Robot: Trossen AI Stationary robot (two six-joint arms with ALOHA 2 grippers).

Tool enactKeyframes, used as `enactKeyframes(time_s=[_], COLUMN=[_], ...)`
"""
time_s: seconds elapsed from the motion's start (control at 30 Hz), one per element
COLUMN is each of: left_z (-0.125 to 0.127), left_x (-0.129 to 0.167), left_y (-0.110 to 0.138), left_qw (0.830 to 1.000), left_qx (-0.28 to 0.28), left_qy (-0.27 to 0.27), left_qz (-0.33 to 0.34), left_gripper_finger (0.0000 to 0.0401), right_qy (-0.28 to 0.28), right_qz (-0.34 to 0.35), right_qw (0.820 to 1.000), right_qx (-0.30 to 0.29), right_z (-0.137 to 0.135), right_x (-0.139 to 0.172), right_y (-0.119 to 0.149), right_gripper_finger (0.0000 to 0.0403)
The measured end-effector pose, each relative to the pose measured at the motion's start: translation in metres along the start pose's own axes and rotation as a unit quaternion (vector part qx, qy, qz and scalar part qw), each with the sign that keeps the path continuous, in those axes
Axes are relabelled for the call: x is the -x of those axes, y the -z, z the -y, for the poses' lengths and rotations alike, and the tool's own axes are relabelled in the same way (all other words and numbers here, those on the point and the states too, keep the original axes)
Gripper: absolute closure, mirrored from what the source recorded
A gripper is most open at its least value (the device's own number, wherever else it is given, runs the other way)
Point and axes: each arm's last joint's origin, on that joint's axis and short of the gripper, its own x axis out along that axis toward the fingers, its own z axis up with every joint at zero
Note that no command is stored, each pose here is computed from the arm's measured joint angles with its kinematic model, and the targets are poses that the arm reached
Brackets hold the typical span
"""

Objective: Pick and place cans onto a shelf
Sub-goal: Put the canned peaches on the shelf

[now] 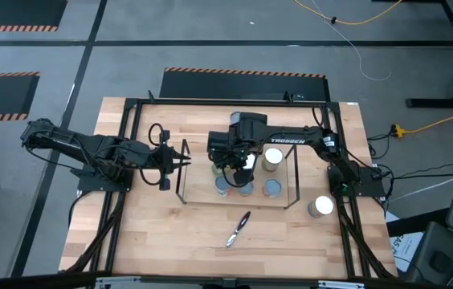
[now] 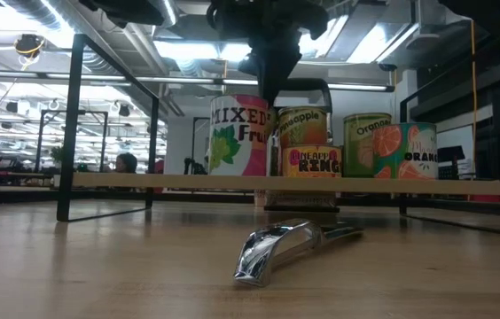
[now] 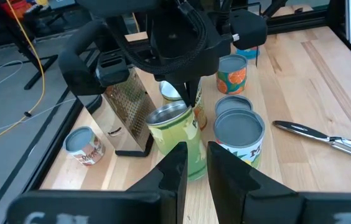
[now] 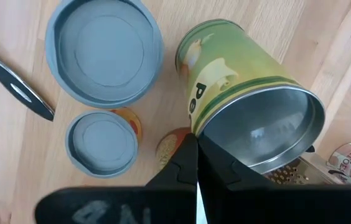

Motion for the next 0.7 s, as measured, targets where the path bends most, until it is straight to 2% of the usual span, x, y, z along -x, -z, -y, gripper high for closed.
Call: enactKeyframes(time_s=[0.7], left_z=[0.0001], left_x=[0.0], left_y=[0.0011], left_qw=[1.0], left_qx=[-0.002], left_qy=[0.0], left_qz=[-0.005], left_gripper_finger=[0.0346], right_qy=[0.003], right_qz=[0.008], right_qw=[1.0], right_qx=[-0.001], right_z=[0.0006], right_x=[-0.0001], right_y=[-0.0016], right_gripper_finger=[0.0383])
